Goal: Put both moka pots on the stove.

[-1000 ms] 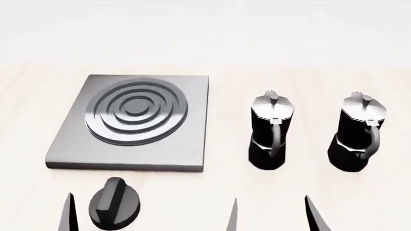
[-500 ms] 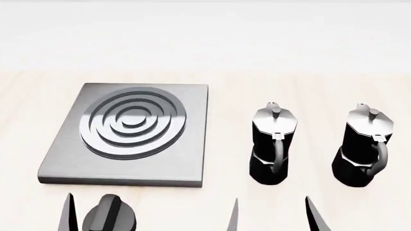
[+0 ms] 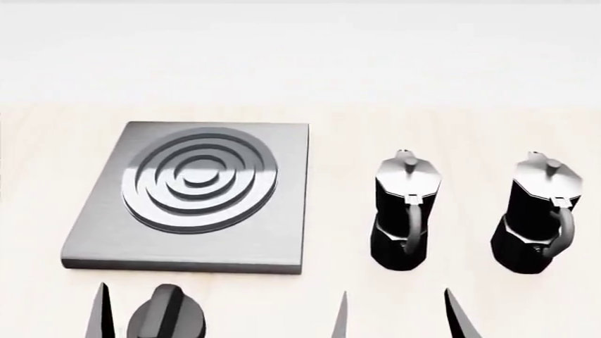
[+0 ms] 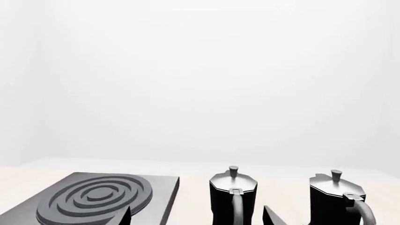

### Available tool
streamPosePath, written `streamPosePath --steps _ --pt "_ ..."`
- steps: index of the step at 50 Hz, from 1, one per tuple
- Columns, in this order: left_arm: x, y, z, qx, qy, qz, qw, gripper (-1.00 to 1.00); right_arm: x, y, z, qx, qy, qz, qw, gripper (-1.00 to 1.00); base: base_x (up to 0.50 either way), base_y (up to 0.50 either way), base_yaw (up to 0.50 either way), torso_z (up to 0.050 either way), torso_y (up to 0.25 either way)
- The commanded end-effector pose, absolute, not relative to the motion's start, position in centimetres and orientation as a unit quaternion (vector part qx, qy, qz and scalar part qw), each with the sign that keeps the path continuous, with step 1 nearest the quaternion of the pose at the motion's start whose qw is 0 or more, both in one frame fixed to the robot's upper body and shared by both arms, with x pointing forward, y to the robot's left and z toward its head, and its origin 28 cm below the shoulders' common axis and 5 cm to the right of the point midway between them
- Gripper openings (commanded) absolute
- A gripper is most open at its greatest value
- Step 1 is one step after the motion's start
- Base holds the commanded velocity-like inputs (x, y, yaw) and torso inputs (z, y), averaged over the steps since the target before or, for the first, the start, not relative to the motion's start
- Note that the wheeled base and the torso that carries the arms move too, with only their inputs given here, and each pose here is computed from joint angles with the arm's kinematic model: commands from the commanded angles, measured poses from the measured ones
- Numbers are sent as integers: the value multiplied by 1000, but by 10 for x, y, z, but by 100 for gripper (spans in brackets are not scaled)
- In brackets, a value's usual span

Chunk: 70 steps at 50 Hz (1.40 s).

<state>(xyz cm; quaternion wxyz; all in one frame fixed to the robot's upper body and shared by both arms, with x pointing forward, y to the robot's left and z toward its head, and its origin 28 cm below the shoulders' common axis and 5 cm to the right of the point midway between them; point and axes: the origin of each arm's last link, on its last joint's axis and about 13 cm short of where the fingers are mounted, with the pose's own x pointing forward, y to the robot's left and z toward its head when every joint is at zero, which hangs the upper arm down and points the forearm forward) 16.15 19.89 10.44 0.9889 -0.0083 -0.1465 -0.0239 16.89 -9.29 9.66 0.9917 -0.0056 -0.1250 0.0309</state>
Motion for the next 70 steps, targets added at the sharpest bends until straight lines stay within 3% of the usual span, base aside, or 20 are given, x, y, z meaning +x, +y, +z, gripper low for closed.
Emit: streamPosePath --steps 1,70 --pt "162 199 104 -9 -146 -25 989 100 168 -92 98 -5 -124 32 992 100 0 70 0 0 0" --pt "162 198 103 -8 -145 -27 989 100 169 -93 97 -5 -124 32 992 100 0 70 0 0 0"
